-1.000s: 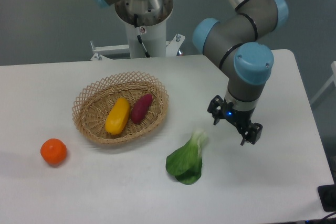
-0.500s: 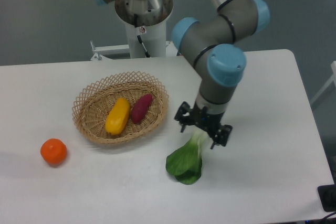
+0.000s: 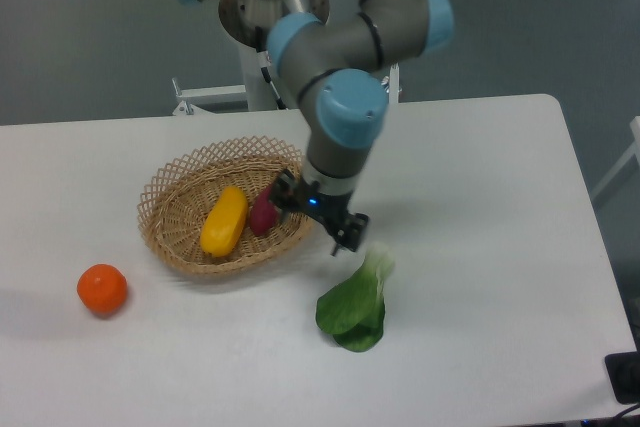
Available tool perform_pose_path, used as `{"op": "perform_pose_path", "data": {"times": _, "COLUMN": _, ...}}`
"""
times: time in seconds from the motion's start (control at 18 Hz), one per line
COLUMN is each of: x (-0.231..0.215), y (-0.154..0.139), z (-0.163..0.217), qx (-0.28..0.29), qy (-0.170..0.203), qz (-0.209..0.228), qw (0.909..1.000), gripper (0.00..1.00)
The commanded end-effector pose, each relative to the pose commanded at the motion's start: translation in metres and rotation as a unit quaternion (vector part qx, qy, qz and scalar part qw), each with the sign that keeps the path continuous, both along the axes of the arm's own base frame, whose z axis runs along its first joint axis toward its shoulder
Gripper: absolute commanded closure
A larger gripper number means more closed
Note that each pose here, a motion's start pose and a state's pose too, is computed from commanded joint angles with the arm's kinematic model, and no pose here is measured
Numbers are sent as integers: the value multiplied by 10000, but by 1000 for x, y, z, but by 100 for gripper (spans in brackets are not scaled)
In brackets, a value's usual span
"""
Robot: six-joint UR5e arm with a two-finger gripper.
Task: Pick up the mango from the basket
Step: 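Move the open gripper over the basket and lower it toward the yellow mango, then close the gripper around the yellow mango inside the basket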
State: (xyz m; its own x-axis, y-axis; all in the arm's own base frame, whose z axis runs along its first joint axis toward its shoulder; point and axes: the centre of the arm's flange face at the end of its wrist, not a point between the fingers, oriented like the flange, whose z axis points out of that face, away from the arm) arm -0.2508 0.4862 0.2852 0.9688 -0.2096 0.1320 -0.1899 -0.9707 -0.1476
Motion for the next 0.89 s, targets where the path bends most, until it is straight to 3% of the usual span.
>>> {"op": "perform_pose_path", "data": {"times": 0.33, "x": 44, "y": 14, "z": -14, "qx": -188, "qy": -183, "qz": 285, "qw": 9992, "gripper": 0}}
{"op": "perform_pose_path", "data": {"times": 0.89, "x": 63, "y": 32, "z": -44, "qx": -273, "qy": -175, "qz": 806, "qw": 9962, "gripper": 0}}
